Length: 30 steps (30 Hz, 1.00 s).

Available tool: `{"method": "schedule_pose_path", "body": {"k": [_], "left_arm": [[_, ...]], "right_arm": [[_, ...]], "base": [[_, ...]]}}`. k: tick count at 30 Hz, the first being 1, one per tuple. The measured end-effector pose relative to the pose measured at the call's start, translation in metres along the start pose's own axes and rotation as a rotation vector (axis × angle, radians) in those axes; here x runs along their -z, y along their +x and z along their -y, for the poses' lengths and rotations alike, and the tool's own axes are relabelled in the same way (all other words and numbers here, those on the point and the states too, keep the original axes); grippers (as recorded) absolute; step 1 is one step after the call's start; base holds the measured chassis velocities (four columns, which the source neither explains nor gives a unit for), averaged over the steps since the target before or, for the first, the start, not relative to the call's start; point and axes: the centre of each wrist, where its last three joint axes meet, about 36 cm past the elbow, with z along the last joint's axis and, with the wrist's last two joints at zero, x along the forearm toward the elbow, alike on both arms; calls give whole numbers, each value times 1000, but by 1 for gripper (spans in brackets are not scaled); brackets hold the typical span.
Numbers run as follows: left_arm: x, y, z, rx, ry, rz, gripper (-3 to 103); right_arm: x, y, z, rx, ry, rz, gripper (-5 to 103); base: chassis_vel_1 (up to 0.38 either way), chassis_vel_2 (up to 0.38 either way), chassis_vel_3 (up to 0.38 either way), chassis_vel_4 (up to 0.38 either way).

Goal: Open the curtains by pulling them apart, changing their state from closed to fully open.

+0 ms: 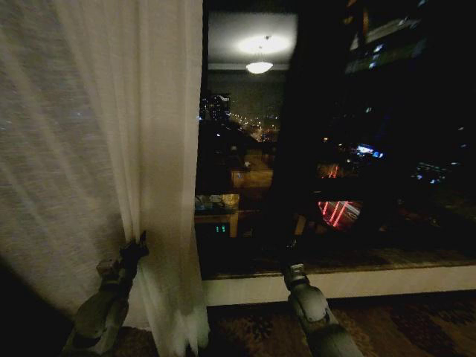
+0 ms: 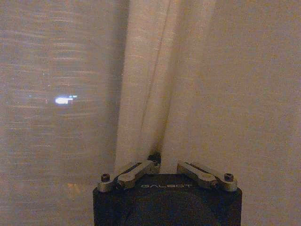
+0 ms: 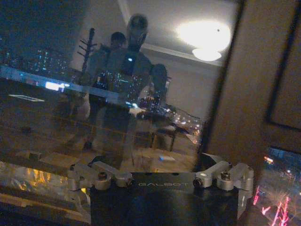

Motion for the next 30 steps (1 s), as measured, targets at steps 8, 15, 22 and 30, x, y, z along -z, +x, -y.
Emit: {"method": "schedule_pose_path", "body": {"k": [8,15,22,30], "left_arm": [[1,4,-6,17,4,-2,0],[3,7,-11,22,10,3,0],[2,11,-14,18,12,9,0],[3,13,-15,19,12,17,0]], "right_arm": [[-1,-1,-9,14,-18,8,100],[-2,2,-14,30,-9,11,100],[-1,4,-18,35,-4,8,100],[-1,7,-17,34,2,8,100]], "base": [[89,79,-91,-67],[-55,-47,33,37],[14,23,-11,-15],[36,29,-35,-36]]}}
